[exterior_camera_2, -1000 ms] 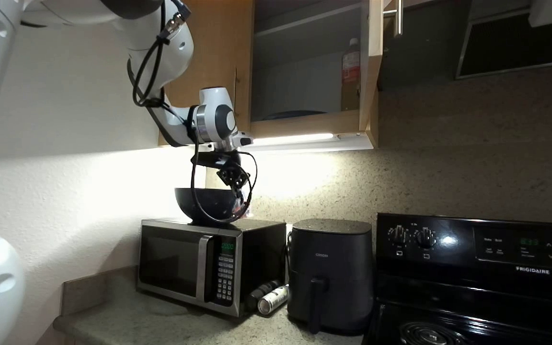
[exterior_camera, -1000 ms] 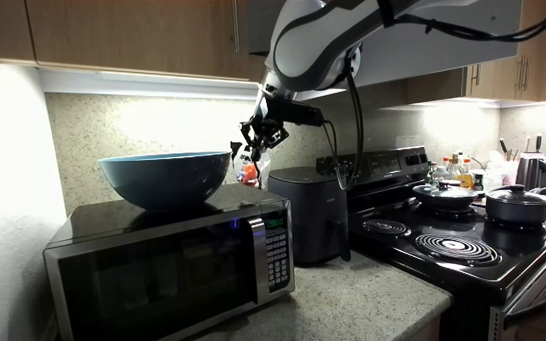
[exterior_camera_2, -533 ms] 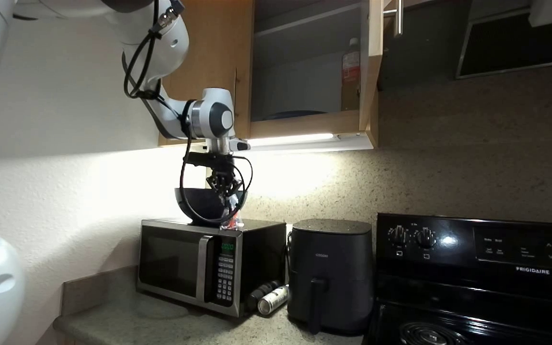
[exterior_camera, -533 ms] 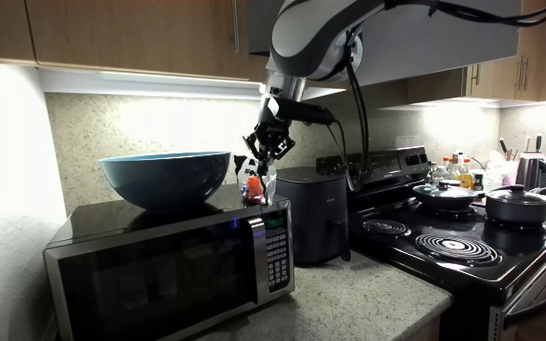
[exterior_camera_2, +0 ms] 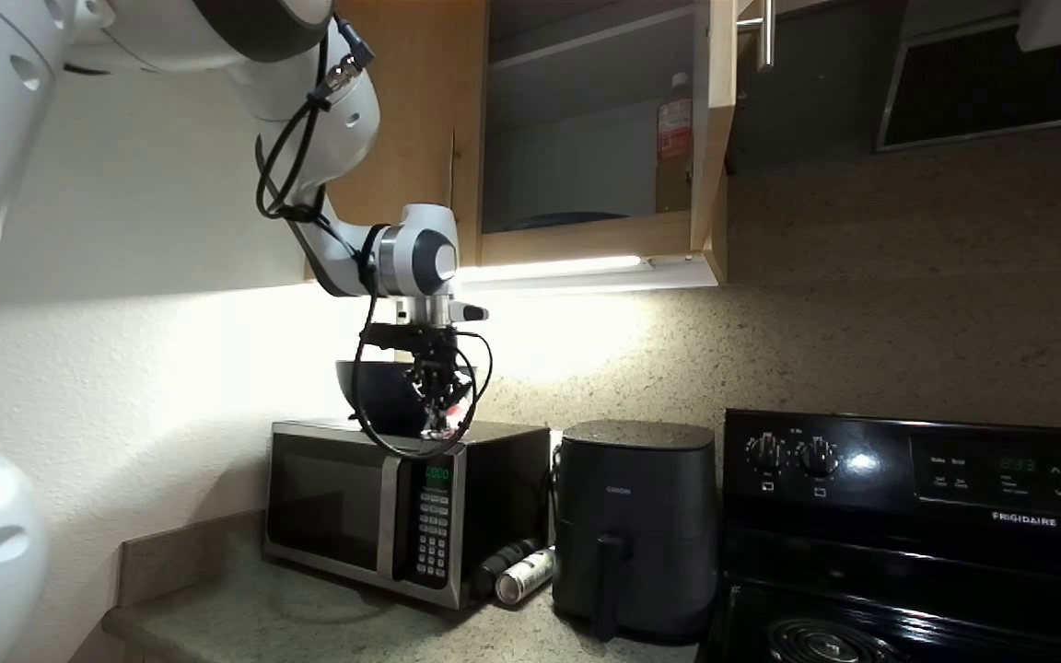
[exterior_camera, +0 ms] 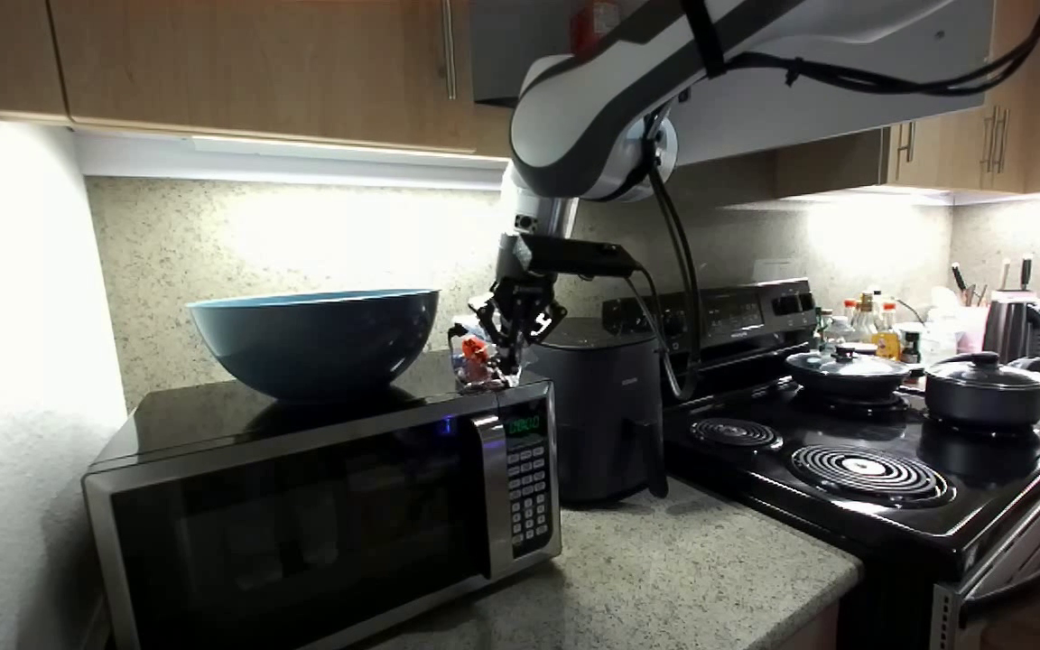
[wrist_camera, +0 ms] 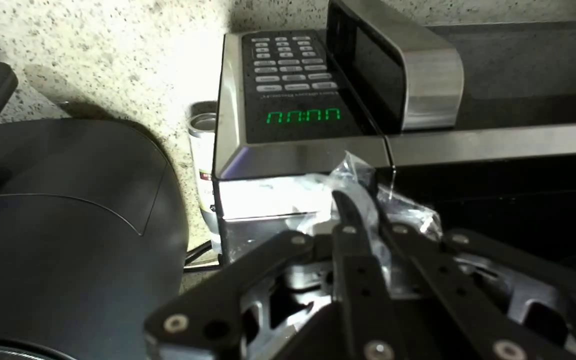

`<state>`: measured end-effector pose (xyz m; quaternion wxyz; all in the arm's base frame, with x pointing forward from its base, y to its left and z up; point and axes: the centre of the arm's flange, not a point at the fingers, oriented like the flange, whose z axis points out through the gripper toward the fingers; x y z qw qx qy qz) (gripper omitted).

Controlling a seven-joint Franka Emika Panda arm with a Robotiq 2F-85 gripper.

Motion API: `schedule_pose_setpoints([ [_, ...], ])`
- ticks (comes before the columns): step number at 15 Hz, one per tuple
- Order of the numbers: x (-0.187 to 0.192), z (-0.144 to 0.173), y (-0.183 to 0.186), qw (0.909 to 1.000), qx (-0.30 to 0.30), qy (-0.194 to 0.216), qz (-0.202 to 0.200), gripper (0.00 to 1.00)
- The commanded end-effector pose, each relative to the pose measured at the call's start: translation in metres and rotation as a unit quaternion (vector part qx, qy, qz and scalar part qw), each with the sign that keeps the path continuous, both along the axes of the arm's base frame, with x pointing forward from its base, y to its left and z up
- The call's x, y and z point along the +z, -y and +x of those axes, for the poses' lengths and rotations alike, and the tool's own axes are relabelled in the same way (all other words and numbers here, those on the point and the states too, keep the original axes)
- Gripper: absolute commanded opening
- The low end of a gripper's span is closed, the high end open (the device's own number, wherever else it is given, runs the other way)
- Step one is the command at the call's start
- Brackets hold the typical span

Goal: Pick up the plastic and put it on top of the microwave

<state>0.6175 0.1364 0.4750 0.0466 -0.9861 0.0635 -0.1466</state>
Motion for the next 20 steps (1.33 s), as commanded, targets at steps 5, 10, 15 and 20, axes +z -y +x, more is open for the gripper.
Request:
schedule_pose_setpoints([
  [5,0.026,-0.001,0.014,0.9991,-0.001,0.040,-0.013,0.62],
  [10,0.062,-0.012,0.023,0.9958,-0.008,0.091,-0.009,0.94],
  [15,0.084,-0.019,0.031,0.9926,-0.017,0.120,-0.004,1.00],
  [20,0.092,-0.007,0.029,0.9923,-0.017,0.123,-0.004,1.00],
])
